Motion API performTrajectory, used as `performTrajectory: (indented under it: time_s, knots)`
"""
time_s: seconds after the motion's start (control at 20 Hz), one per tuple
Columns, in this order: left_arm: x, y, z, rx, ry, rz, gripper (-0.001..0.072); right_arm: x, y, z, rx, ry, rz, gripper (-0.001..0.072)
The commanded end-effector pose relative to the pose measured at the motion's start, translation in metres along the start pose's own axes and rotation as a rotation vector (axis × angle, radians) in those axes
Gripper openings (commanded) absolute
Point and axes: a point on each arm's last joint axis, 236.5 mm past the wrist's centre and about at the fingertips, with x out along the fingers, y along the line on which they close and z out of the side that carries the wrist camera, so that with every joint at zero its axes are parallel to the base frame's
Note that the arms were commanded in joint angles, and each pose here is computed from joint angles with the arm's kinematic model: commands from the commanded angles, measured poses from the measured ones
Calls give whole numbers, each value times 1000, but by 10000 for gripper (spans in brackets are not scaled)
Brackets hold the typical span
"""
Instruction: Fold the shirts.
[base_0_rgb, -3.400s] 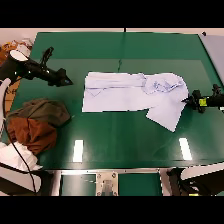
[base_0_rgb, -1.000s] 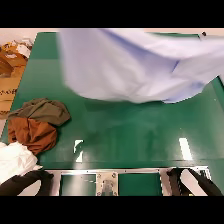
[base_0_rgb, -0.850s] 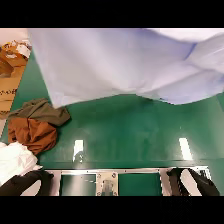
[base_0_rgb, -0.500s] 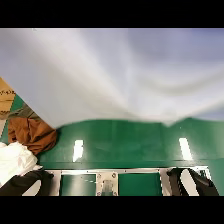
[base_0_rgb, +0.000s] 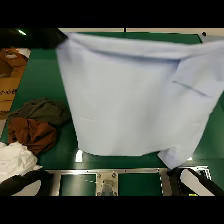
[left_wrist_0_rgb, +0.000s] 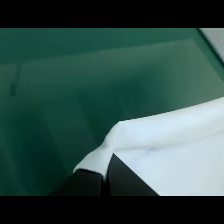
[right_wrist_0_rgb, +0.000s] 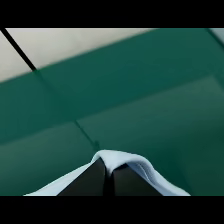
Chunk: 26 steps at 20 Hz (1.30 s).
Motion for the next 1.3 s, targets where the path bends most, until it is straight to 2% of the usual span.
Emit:
performTrajectory:
  time_s: [0.0,0.15,0.3,0.7,0.85,1.05,1.25]
  knots:
    - [106,61,-73,-137,172,-46,19,109,-54,-96,95,208,-18,14]
    - [170,107,-117,-260,235,-29,18,176,-76,-148,191,323,7,14]
    - [207,139,-124,-357,175,3,18,224,-82,-167,274,381,54,14]
    - [207,146,-13,-276,-105,29,17,272,-66,-99,302,290,173,15]
    - [203,143,2,-255,-134,24,17,272,-61,-86,303,259,187,15]
    - [213,144,-30,-226,-23,17,18,270,-62,-98,280,306,188,15]
    - [217,153,-104,-202,257,50,18,243,-97,-155,164,555,113,13]
